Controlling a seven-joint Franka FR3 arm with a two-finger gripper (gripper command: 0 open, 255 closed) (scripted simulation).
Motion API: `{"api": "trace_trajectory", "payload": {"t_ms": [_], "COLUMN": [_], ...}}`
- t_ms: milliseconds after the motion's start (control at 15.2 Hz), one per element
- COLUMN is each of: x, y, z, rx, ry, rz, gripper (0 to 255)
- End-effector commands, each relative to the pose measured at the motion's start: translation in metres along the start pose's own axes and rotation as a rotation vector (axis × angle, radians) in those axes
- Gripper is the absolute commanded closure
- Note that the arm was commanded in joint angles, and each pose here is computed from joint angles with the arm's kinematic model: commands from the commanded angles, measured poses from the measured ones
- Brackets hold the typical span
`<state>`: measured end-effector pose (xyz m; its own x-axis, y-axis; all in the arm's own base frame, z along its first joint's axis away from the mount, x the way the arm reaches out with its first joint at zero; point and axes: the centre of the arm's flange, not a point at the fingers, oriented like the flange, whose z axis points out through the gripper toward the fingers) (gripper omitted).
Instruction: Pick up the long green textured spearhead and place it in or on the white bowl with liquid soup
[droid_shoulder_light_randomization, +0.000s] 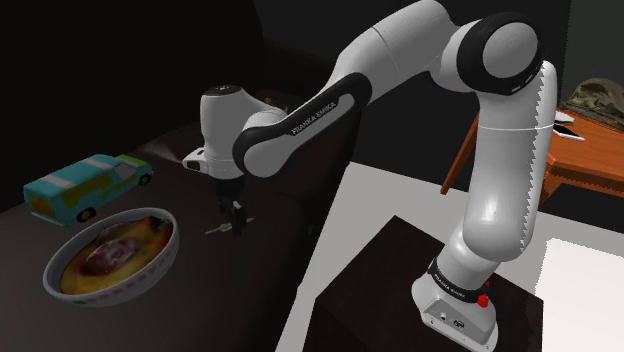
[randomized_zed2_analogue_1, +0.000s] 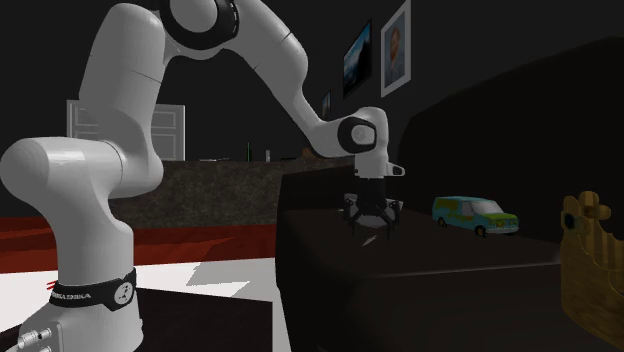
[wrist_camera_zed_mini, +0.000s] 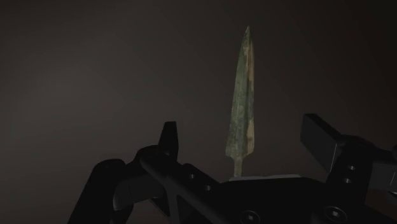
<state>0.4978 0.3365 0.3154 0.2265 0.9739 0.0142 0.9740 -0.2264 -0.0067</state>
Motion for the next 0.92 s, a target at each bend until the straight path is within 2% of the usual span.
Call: {"api": "trace_trajectory", "payload": {"t_ms": [0,198,264,858], "x": [0.0,0.0,0.0,0.0], "y": [-0.0002,-0.0002,-0.0002,-0.0002], "z": [0.0004,0.0003,0.0003,0.0004], "rx": [0.0,0.0,0.0,0.0], "ry": [0.0,0.0,0.0,0.0], "rz": [0.0,0.0,0.0,0.0], "gripper": [0,0,255,255]}}
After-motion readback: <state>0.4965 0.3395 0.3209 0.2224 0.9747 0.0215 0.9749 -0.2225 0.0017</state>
